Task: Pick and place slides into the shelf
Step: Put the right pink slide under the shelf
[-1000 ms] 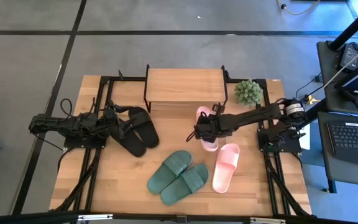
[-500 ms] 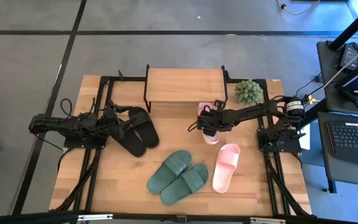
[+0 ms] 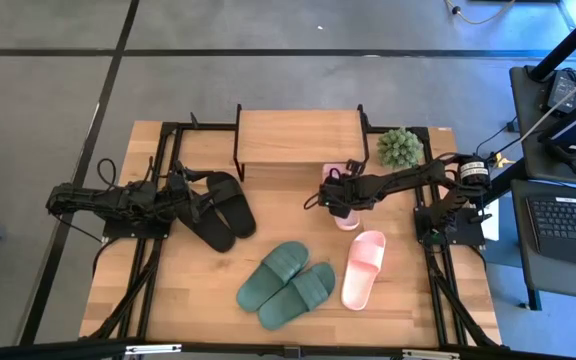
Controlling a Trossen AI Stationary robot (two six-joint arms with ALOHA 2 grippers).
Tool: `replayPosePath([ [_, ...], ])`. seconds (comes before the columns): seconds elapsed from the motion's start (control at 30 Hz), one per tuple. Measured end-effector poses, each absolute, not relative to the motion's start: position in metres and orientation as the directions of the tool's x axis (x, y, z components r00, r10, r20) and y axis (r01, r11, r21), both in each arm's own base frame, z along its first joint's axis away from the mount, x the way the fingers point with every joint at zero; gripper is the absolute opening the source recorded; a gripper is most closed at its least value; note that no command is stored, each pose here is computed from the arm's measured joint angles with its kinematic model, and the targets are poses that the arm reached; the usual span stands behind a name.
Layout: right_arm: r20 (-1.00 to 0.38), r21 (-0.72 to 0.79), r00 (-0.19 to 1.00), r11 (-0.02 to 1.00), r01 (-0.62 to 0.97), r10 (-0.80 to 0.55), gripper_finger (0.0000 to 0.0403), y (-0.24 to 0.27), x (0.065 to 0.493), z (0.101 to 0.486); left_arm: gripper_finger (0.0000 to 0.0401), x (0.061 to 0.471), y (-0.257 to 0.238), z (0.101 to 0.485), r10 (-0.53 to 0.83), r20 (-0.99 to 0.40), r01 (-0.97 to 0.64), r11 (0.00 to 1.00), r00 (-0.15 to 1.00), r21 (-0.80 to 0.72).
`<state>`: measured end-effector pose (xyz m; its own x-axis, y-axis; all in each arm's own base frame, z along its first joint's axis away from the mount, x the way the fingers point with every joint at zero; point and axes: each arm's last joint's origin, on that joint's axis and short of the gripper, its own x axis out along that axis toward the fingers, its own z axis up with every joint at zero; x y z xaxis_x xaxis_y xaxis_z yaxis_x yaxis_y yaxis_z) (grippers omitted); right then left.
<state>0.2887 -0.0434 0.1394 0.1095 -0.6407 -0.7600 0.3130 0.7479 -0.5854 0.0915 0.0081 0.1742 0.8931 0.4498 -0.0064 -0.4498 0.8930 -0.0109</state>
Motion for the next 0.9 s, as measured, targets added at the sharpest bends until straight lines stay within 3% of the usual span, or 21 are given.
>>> replayPosePath([
  [0.5,-0.763,-0.573,0.112,0.747,0.337,-0.636,0.0187,-0.0425,0.2892,0.1398,0.0273,0.0915,0.0082,0.1743,0.450,-0.006,-0.450,0.893,0.893,-0.011],
  [0.9,-0.775,-0.545,0.107,0.745,0.384,-0.622,0.0227,-0.0419,0.2885,0.1395,0.0273,0.0915,0.0082,0.1742,0.450,-0.006,-0.450,0.893,0.893,-0.011],
])
